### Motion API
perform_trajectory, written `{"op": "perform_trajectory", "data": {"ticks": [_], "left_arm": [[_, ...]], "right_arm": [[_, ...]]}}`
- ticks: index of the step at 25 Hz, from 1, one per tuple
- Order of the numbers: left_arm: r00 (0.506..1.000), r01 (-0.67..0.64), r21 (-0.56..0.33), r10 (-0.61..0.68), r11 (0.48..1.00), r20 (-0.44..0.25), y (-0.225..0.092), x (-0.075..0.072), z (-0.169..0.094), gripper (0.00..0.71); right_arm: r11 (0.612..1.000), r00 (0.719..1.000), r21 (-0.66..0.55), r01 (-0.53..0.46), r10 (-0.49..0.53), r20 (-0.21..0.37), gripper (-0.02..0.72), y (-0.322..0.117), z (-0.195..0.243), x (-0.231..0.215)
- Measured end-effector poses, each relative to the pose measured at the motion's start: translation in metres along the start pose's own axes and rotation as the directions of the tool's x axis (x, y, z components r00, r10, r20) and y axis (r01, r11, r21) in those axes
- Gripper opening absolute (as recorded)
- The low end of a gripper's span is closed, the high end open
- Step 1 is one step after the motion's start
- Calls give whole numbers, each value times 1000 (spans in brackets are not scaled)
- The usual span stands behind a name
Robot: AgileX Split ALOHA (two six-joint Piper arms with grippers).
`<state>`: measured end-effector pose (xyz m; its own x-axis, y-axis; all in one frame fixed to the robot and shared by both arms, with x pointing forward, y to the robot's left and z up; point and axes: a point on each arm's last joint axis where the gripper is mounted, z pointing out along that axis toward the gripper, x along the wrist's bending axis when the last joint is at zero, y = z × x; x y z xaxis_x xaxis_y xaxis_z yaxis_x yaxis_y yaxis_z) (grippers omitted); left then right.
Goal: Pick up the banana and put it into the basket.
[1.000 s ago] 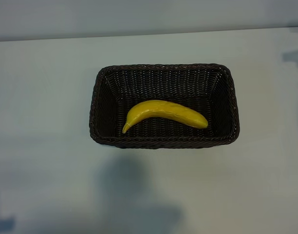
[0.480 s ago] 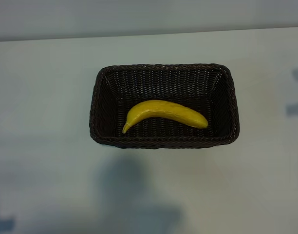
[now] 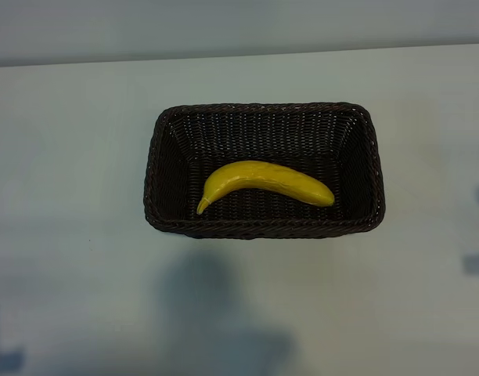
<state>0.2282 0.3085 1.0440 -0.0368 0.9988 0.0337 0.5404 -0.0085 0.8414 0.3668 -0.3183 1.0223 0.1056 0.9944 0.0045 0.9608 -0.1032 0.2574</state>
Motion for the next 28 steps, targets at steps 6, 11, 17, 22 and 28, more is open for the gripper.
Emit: {"op": "perform_trajectory", "data": {"ticks": [6, 11, 17, 22, 28], "left_arm": [[1000, 0, 0, 0, 1000, 0, 0, 0, 0, 558], [1000, 0, 0, 0, 1000, 0, 0, 0, 0, 558], [1000, 0, 0, 0, 1000, 0, 0, 0, 0, 558], [1000, 0, 0, 0, 1000, 0, 0, 0, 0, 558], [1000, -2, 0, 2, 1000, 0, 0, 0, 0, 558]], "right_arm": [[958, 1000, -287, 8, -4, 15, 526, -43, -24, 3], [873, 1000, -487, 17, -3, 28, 526, -71, -45, 5], [761, 999, -648, 27, -1, 40, 526, -101, -59, 7], [661, 999, -749, 35, 3, 48, 526, -122, -65, 9], [664, 999, -747, 33, 3, 47, 526, -122, -63, 9]]}}
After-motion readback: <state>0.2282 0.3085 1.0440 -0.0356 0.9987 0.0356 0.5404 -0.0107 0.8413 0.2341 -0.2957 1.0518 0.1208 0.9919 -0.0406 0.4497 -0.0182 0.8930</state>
